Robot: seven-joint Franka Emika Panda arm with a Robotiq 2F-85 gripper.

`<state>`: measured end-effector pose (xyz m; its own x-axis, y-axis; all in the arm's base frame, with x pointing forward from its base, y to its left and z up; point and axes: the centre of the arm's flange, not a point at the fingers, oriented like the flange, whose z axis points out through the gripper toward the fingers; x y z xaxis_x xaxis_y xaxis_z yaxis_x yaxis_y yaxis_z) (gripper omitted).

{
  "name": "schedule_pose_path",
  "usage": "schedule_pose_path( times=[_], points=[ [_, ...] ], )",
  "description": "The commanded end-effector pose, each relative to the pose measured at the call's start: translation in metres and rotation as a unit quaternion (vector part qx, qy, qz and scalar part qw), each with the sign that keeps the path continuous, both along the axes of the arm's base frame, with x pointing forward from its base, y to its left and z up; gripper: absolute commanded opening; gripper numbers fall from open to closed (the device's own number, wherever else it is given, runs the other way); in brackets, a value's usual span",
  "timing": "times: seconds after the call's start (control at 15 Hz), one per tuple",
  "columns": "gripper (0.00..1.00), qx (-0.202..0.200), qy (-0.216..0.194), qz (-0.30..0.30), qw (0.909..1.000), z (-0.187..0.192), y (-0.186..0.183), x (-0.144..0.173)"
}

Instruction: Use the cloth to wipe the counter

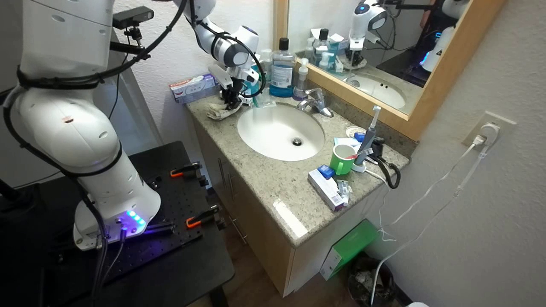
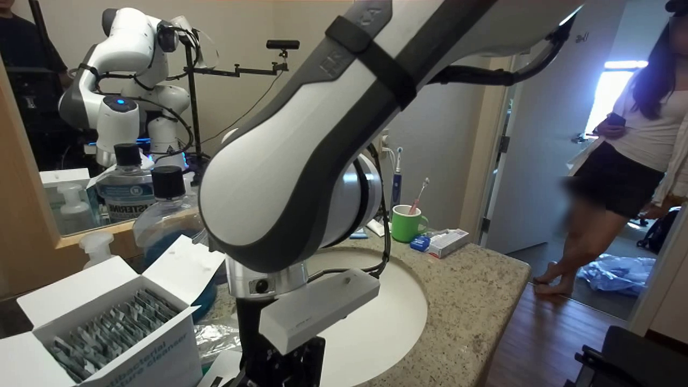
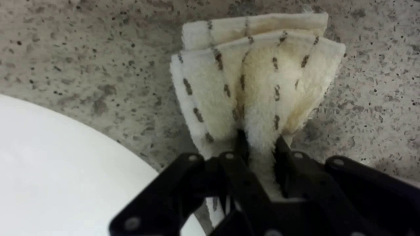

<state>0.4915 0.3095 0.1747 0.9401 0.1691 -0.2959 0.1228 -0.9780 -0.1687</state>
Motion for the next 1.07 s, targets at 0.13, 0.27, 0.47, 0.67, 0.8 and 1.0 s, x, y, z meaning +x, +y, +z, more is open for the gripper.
schedule_pose_path(
  times=[0.13, 0.27, 0.47, 0.67, 0.8, 1.0],
  points=[
    [0.05, -0.051, 0.005, -0.032, 0.9982, -0.035, -0.033, -0.046],
    [0.05, -0.064, 0.006, -0.049, 0.9967, -0.035, -0.039, -0.052],
    [0.05, -0.087, 0.01, -0.071, 0.9936, -0.034, -0.051, -0.057],
    [0.05, -0.114, 0.01, -0.093, 0.9891, -0.042, -0.061, -0.061],
    [0.05, -0.13, 0.01, -0.105, 0.9859, -0.039, -0.069, -0.059],
    [0.05, -0.145, 0.014, -0.121, 0.9819, -0.045, -0.079, -0.063]
  ],
)
